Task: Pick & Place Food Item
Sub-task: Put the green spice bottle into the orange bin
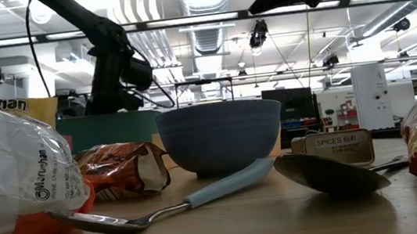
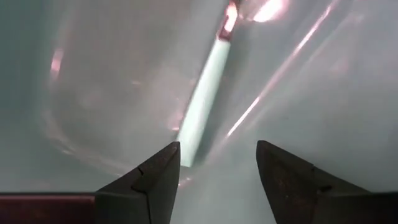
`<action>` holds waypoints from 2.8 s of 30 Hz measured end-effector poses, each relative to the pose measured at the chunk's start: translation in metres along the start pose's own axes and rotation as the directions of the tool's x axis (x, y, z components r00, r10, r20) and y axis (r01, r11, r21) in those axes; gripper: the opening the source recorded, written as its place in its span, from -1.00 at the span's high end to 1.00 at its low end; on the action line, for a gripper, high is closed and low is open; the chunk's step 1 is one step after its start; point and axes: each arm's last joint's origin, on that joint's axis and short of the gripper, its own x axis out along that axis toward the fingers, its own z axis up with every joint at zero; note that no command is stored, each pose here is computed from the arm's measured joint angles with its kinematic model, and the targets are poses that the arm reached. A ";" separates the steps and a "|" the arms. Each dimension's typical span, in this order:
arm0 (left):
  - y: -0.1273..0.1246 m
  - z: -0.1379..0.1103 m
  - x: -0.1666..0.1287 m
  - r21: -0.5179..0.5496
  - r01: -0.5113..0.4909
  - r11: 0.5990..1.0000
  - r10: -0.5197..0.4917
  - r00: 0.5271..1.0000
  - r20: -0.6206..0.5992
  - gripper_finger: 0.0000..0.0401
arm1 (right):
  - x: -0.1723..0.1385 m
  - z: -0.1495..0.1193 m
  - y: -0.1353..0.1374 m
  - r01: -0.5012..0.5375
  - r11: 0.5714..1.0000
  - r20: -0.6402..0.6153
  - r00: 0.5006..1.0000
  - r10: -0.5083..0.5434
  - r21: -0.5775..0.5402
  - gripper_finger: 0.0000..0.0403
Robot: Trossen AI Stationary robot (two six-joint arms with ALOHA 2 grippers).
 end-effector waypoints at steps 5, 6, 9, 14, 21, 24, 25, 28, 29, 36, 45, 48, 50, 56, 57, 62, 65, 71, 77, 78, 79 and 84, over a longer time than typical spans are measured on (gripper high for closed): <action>0.003 0.007 -0.022 -0.035 -0.024 0.999 0.027 0.997 0.072 -0.07 | 0.001 0.002 -0.003 0.002 1.000 0.003 1.000 -0.002 0.008 -0.45; 0.004 0.007 -0.027 -0.041 -0.028 0.999 0.032 0.996 0.087 -0.07 | 0.001 0.002 -0.003 0.000 1.000 0.003 1.000 0.000 0.004 -0.45; 0.004 0.004 -0.041 -0.075 -0.029 0.997 0.037 0.993 0.114 -0.07 | -0.001 0.004 -0.003 -0.005 1.000 0.010 1.000 0.005 0.006 -0.45; 0.001 -0.015 -0.065 -0.124 -0.024 0.992 0.040 0.992 0.123 -0.07 | -0.004 0.003 -0.006 -0.004 1.000 0.013 1.000 0.003 0.005 -0.45; -0.030 -0.050 -0.092 0.007 -0.070 0.997 0.067 0.975 0.213 -0.07 | -0.003 0.000 -0.007 0.007 1.000 0.009 1.000 -0.007 -0.001 -0.45; -0.050 -0.062 -0.100 0.087 -0.131 0.987 0.104 0.958 0.267 -0.07 | -0.003 0.001 -0.007 0.007 1.000 0.012 1.000 -0.007 -0.008 -0.45; -0.057 -0.065 -0.101 0.111 -0.144 0.983 0.108 0.953 0.284 -0.07 | -0.003 0.001 -0.007 0.006 1.000 0.013 1.000 -0.006 -0.007 -0.45; -0.081 -0.072 -0.102 0.185 -0.163 0.969 0.095 0.939 0.330 -0.07 | -0.003 0.001 -0.007 0.007 1.000 0.013 1.000 -0.007 -0.016 -0.45; -0.089 -0.073 -0.101 0.207 -0.166 0.964 0.088 0.936 0.340 -0.07 | -0.003 0.001 -0.007 0.007 1.000 0.013 1.000 -0.006 -0.019 -0.45; -0.135 -0.077 -0.095 0.326 -0.184 0.927 0.040 0.914 0.403 -0.07 | -0.003 0.002 -0.007 0.006 1.000 0.015 1.000 -0.006 -0.027 -0.45; -0.159 -0.081 -0.077 0.336 -0.090 0.937 -0.045 0.927 0.372 -0.07 | -0.004 0.002 -0.007 0.007 0.999 0.015 1.000 -0.006 -0.036 -0.45; -0.169 -0.084 -0.064 0.377 -0.090 0.922 -0.051 0.936 0.349 -0.07 | -0.003 0.002 -0.007 0.007 0.999 0.014 1.000 -0.006 -0.040 -0.45; -0.176 -0.086 -0.054 0.417 -0.095 0.904 -0.062 0.936 0.347 -0.07 | -0.003 0.002 -0.007 0.007 0.999 0.015 1.000 -0.006 -0.045 -0.45; -0.198 -0.095 -0.029 0.576 -0.128 0.808 -0.102 0.931 0.350 -0.07 | -0.003 0.002 -0.007 0.006 0.999 0.014 1.000 -0.006 -0.047 -0.45; -0.201 -0.097 -0.025 0.600 -0.137 0.788 -0.108 0.929 0.354 -0.07 | -0.004 0.002 -0.007 0.006 0.999 0.014 1.000 -0.006 -0.047 -0.45; -0.217 -0.101 -0.013 0.679 -0.171 0.714 -0.156 0.907 0.392 -0.07 | -0.003 0.002 -0.007 0.006 0.999 0.014 1.000 -0.005 -0.047 -0.45; -0.222 -0.101 -0.011 0.687 -0.178 0.704 -0.177 0.894 0.412 -0.07 | -0.003 0.002 -0.007 0.006 0.999 0.014 1.000 -0.005 -0.046 -0.45; -0.229 -0.096 -0.002 0.701 -0.172 0.693 -0.170 0.905 0.390 -0.07 | -0.003 0.002 -0.007 0.003 0.999 0.014 1.000 -0.002 -0.045 -0.45; -0.235 -0.089 0.016 0.726 -0.165 0.667 -0.124 0.937 0.326 -0.13 | -0.003 0.001 -0.007 -0.001 0.999 0.009 1.000 0.002 -0.048 -0.45; -0.236 -0.088 0.018 0.728 -0.164 0.666 -0.119 0.940 0.321 -0.17 | -0.003 0.001 -0.007 -0.002 0.999 0.007 1.000 0.003 -0.048 -0.45; -0.236 -0.087 0.021 0.728 -0.163 0.666 -0.112 0.943 0.313 -0.21 | -0.003 0.001 -0.007 -0.002 0.999 0.007 1.000 0.003 -0.049 -0.45; -0.239 -0.084 0.027 0.733 -0.159 0.662 -0.092 0.953 0.289 -0.46 | -0.003 0.001 -0.007 -0.002 0.998 0.005 1.000 0.002 -0.056 -0.45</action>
